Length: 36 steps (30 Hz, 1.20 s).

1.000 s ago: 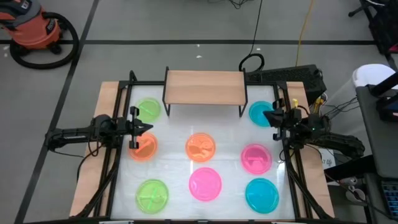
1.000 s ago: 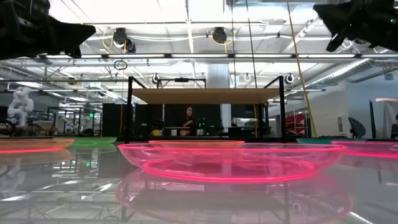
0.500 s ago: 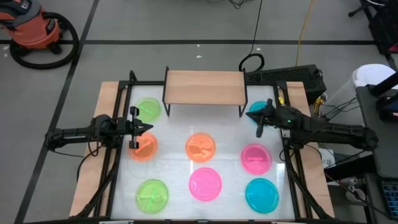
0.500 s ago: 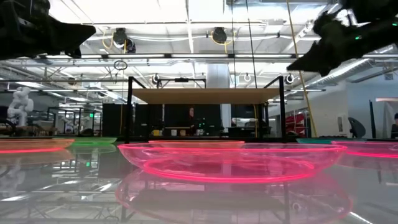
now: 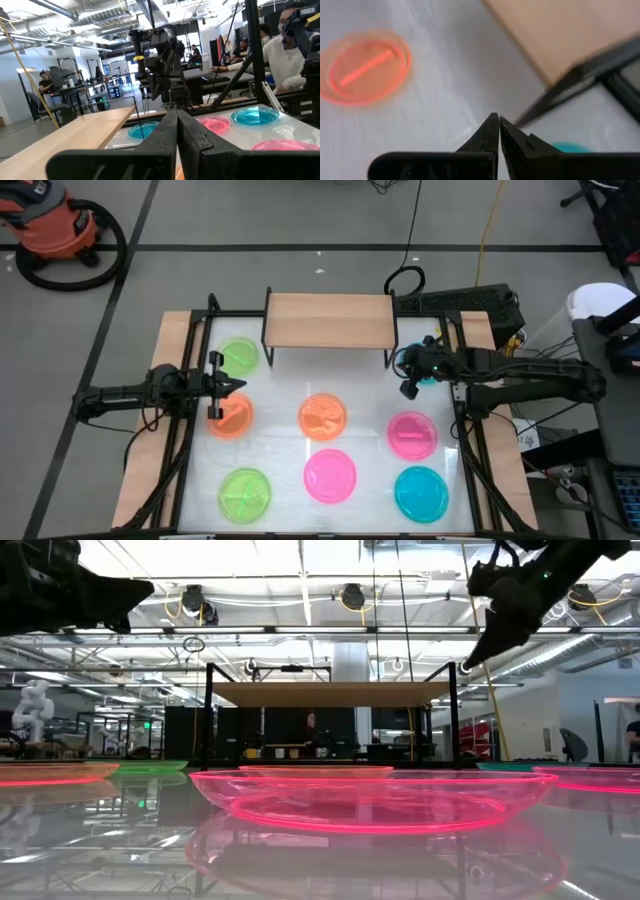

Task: Place and stack plates onto a shelf
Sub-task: Put the top blue plate on the shelf

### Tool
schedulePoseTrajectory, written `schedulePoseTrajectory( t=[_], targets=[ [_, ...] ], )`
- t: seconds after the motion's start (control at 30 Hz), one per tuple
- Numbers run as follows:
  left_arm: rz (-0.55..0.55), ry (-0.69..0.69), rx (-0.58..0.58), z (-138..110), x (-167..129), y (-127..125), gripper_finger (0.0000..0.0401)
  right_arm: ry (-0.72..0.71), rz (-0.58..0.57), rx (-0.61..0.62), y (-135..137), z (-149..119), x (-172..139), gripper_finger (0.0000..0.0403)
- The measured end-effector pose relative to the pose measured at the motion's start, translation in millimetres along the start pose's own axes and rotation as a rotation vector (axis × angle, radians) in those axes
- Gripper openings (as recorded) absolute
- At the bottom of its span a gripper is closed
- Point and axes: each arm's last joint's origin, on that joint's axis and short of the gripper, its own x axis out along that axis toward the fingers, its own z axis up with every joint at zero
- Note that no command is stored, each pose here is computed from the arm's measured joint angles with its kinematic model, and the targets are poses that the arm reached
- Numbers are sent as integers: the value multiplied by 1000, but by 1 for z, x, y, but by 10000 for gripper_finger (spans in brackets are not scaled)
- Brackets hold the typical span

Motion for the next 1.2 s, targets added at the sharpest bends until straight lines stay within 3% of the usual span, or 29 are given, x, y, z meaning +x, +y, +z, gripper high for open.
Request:
schedulePoseTrajectory(
  t=[0.1,0.23,0.33,0.5,0.73,0.87,1.2],
  targets=[
    [0,0,0,0,0,0,8,16,78,-25,6,-1,-1,4],
    [0,0,0,0,0,0,8,50,82,-40,9,-3,0,4],
    [0,0,0,0,0,0,8,133,60,-25,12,6,-11,4],
    [0,0,0,0,0,0,8,107,-42,-85,25,29,-28,4],
    [0,0,0,0,0,0,8,273,-112,-155,24,17,1,12],
    [0,0,0,0,0,0,8,352,-117,-200,27,-4,25,47],
    [0,0,0,0,0,0,8,507,-335,-35,3,-52,67,170]
  ],
)
